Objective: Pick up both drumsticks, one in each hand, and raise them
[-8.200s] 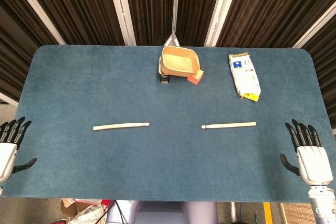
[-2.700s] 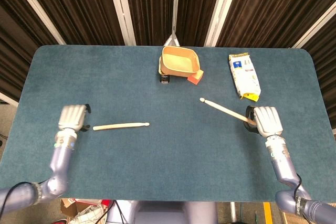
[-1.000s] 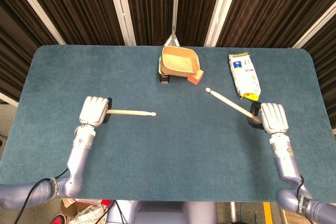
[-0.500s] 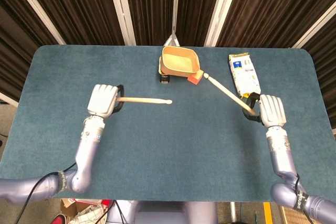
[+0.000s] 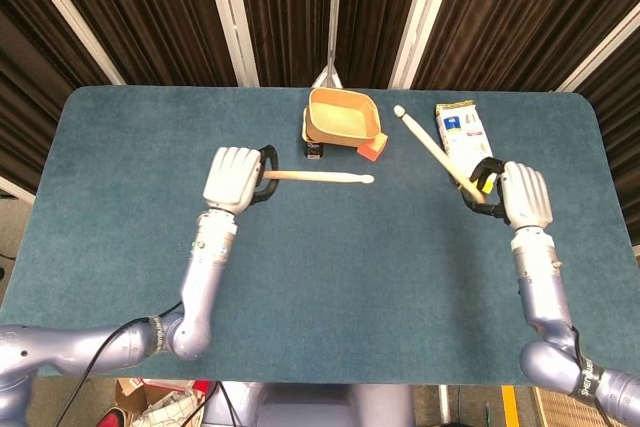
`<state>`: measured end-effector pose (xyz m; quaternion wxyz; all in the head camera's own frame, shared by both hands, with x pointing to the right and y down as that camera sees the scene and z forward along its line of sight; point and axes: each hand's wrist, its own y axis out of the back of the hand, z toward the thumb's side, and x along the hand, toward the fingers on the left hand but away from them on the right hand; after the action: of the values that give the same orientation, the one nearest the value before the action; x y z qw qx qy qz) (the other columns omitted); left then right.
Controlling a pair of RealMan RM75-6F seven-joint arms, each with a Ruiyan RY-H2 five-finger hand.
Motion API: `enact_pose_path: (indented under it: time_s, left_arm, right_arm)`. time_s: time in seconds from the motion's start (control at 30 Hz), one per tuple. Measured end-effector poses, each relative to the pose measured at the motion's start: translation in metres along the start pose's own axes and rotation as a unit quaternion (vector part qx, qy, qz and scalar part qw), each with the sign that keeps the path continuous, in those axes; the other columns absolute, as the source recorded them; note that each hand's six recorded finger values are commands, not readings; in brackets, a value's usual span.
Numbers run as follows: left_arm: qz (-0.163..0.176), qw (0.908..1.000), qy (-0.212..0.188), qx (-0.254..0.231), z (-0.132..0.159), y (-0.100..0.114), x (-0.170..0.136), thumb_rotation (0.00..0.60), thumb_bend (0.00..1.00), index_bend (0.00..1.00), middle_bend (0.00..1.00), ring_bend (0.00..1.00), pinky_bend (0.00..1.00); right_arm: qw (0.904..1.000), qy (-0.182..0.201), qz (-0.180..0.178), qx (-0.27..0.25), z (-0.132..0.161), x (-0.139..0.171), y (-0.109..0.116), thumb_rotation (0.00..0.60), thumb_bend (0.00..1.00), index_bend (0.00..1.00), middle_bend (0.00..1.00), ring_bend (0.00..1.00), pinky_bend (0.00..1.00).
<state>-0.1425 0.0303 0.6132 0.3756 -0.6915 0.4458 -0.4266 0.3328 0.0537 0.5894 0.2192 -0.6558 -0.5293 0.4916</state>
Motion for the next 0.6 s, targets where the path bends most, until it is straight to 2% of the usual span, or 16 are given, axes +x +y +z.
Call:
enact_pose_path:
  time_s: [0.2, 0.43, 0.6]
  left_arm:
    - [0.023, 0.999, -0.01, -0.036, 0.022, 0.004, 0.01, 0.6, 0.57, 0.67, 0.78, 0.94, 1.0]
    - [0.045, 0.9967, -0.016, -0.066, 0.045, 0.013, 0.021, 0.6, 0.57, 0.67, 0.77, 0.94, 1.0]
    - [0.048, 0.9963, -0.014, -0.07, 0.05, 0.015, 0.024, 0.6, 0.57, 0.67, 0.77, 0.94, 1.0]
  right_arm:
    - [0.9998, 0.009, -0.001, -0.019, 0.011, 0.003, 0.013, 0.6, 0.43, 0.75, 0.65, 0.92, 0.85]
    - [0.999, 0.022, 0.009, -0.038, 0.017, 0.012, 0.015, 0.6, 0.43, 0.75, 0.64, 0.92, 0.85]
    - [0.9983, 0.032, 0.018, -0.046, 0.017, 0.019, 0.014, 0.6, 0.43, 0.75, 0.64, 0.92, 0.85]
